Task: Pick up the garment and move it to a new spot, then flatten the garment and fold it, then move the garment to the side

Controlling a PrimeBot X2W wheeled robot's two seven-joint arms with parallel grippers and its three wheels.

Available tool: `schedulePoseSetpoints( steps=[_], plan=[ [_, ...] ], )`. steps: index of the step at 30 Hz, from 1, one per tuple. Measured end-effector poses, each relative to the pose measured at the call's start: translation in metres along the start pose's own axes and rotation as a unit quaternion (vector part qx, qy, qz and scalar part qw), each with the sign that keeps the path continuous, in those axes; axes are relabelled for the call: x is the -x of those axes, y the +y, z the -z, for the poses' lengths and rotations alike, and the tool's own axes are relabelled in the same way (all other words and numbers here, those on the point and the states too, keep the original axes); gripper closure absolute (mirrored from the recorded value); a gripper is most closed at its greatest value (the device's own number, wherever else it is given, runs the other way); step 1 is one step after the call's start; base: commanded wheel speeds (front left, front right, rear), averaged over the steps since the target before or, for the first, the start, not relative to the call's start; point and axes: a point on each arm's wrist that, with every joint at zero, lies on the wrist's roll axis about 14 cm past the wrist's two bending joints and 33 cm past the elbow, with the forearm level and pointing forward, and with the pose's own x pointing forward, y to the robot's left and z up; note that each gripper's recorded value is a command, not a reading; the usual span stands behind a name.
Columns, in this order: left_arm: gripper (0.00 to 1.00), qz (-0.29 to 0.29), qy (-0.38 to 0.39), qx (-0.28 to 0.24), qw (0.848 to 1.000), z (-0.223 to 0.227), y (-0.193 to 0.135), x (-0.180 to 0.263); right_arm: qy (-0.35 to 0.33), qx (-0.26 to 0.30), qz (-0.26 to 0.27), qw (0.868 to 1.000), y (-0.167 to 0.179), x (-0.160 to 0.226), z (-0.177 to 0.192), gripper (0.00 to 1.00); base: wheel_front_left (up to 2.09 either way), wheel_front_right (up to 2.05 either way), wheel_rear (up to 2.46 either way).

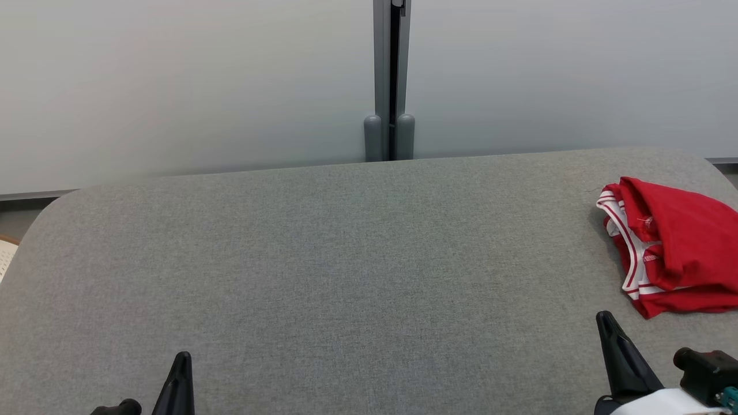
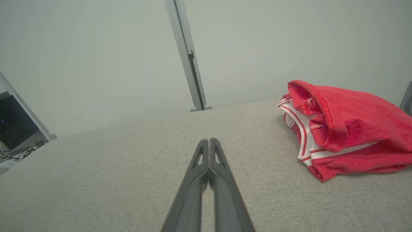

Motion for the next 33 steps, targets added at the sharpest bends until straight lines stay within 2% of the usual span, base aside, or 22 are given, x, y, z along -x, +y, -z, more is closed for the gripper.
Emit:
schedulePoseSetpoints(
  steps=[17, 33],
  plan=[
    [1.0, -0.017, 0.023, 0.145, 0.989, 0.002, 0.008, -0.014, -0.014, -0.151, 0.011, 0.988, -0.009, -0.009, -0.005, 1.0, 0.0, 0.0, 0.0],
    [1.0, -0.017, 0.028, 0.266, 0.963, -0.002, 0.008, -0.028, -0.027, -0.273, 0.018, 0.962, -0.017, -0.018, -0.008, 1.0, 0.0, 0.0, 0.0]
  ],
)
